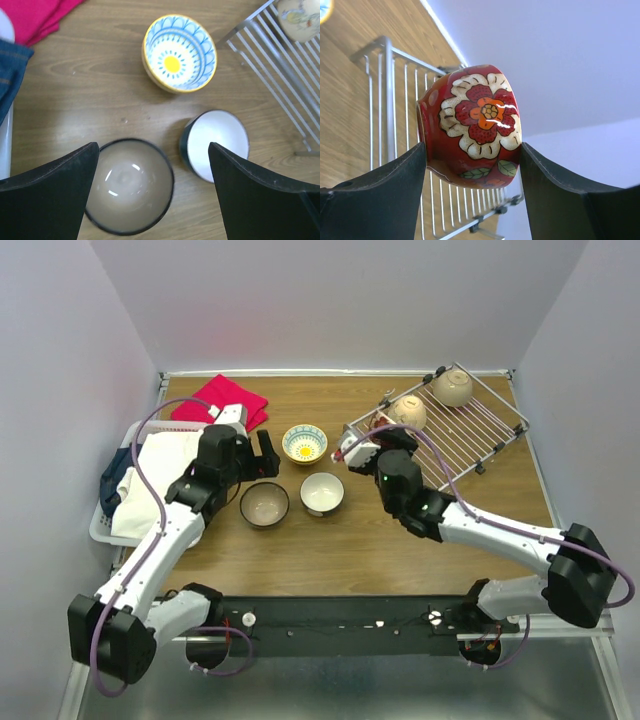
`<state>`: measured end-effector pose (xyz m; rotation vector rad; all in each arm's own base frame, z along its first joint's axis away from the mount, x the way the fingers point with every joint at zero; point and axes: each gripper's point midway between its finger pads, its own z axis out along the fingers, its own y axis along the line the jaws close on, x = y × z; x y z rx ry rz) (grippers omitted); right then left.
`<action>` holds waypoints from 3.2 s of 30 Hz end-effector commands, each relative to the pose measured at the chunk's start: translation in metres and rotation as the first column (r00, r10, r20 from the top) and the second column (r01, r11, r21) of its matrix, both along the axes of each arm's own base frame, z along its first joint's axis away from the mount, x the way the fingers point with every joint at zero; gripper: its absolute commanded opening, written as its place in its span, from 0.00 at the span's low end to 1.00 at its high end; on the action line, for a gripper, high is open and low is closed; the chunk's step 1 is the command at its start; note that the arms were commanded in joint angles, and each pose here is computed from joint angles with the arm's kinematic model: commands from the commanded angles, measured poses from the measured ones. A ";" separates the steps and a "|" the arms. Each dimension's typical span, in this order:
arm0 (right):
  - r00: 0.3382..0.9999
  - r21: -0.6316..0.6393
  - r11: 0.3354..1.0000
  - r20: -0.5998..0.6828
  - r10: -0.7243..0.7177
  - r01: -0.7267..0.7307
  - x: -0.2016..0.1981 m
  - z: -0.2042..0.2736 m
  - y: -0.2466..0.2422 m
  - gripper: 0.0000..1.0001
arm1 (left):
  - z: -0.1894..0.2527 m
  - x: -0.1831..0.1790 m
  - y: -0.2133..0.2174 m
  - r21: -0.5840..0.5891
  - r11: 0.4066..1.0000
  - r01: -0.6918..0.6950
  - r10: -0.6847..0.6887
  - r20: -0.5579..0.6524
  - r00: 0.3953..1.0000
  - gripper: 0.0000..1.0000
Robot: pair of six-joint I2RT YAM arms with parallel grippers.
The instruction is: Unload the bowls from the dish rack
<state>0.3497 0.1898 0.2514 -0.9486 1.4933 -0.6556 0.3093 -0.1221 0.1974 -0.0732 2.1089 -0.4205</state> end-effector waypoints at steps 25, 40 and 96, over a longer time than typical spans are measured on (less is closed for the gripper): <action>0.846 -0.158 0.966 0.467 0.257 -0.206 -0.063 0.031 0.126 0.24 | 0.080 0.048 -0.068 -0.202 0.975 0.094 -0.142 -0.236 0.961 0.99; 0.823 -0.224 0.945 0.469 0.320 -0.240 -0.082 0.011 0.153 0.25 | 0.046 0.027 -0.085 -0.273 0.957 0.101 -0.217 -0.440 0.871 0.95; 0.979 0.291 0.956 -0.189 0.080 -0.022 -0.101 -0.072 0.073 1.00 | -0.006 0.025 -0.009 0.158 0.987 -0.017 0.053 -0.224 0.973 0.00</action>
